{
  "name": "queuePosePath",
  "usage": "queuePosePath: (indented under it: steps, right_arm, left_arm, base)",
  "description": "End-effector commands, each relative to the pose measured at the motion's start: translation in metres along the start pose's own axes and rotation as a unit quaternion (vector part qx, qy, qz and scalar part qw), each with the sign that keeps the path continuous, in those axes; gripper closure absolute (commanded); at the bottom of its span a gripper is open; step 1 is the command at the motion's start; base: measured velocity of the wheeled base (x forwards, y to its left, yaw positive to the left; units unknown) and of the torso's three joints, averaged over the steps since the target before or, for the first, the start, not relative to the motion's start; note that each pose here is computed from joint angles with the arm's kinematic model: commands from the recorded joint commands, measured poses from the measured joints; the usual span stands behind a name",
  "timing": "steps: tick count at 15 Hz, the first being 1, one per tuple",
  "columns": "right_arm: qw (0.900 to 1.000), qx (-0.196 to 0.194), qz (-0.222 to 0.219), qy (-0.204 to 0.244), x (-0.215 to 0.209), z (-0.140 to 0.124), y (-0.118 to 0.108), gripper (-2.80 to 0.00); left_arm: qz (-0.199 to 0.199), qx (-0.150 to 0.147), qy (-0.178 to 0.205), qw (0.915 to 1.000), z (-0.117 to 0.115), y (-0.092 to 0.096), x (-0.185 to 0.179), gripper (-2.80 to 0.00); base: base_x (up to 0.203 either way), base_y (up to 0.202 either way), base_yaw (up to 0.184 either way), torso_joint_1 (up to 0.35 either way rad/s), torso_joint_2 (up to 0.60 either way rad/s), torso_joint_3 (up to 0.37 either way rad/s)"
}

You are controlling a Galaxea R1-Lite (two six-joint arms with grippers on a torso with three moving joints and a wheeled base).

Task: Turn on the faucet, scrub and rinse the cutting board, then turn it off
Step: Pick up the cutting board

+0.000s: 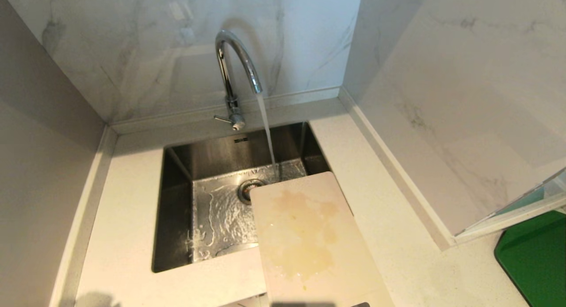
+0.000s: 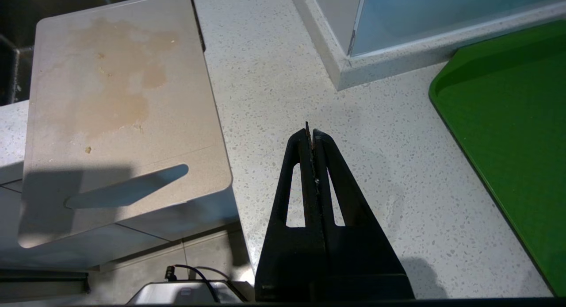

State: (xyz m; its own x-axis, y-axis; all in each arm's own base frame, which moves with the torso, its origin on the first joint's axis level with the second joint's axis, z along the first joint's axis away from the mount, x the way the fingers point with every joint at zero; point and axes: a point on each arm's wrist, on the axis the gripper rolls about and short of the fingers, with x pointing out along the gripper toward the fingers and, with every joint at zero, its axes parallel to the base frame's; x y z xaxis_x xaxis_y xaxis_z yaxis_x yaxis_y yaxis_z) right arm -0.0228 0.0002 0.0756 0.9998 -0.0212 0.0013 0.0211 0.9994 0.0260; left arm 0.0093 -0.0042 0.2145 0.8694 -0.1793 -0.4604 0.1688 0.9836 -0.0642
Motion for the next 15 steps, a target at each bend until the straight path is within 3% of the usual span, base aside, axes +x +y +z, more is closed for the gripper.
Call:
queuePosePath:
  steps: [1,6,12,15]
  right_arm:
    - [1.000,0.000,0.001,0.000,0.000,0.000,0.000,0.00]
    - [1.000,0.000,0.000,0.000,0.000,0.000,0.000,0.00]
    - [1.000,0.000,0.000,0.000,0.000,0.000,0.000,0.00]
    - [1.000,0.000,0.000,0.000,0.000,0.000,0.000,0.00]
  left_arm:
    - [0.006,0.005,-0.036,0.9993,-0.033,-0.002,-0.004,0.00]
    - [0.050,0.011,-0.085,0.9951,-0.070,0.003,0.014,0.00]
    - [0.065,0.040,-0.098,0.9922,-0.109,0.006,0.032,0.00]
    - [0.095,0.039,-0.113,0.9882,-0.127,0.009,0.045,0.00]
  base:
    - [0.000,0.000,0.000,0.000,0.00,0.000]
    - [0.000,0.000,0.000,0.000,0.00,0.000]
    - [0.000,0.000,0.000,0.000,0.00,0.000]
    - [0.000,0.000,0.000,0.000,0.00,0.000]
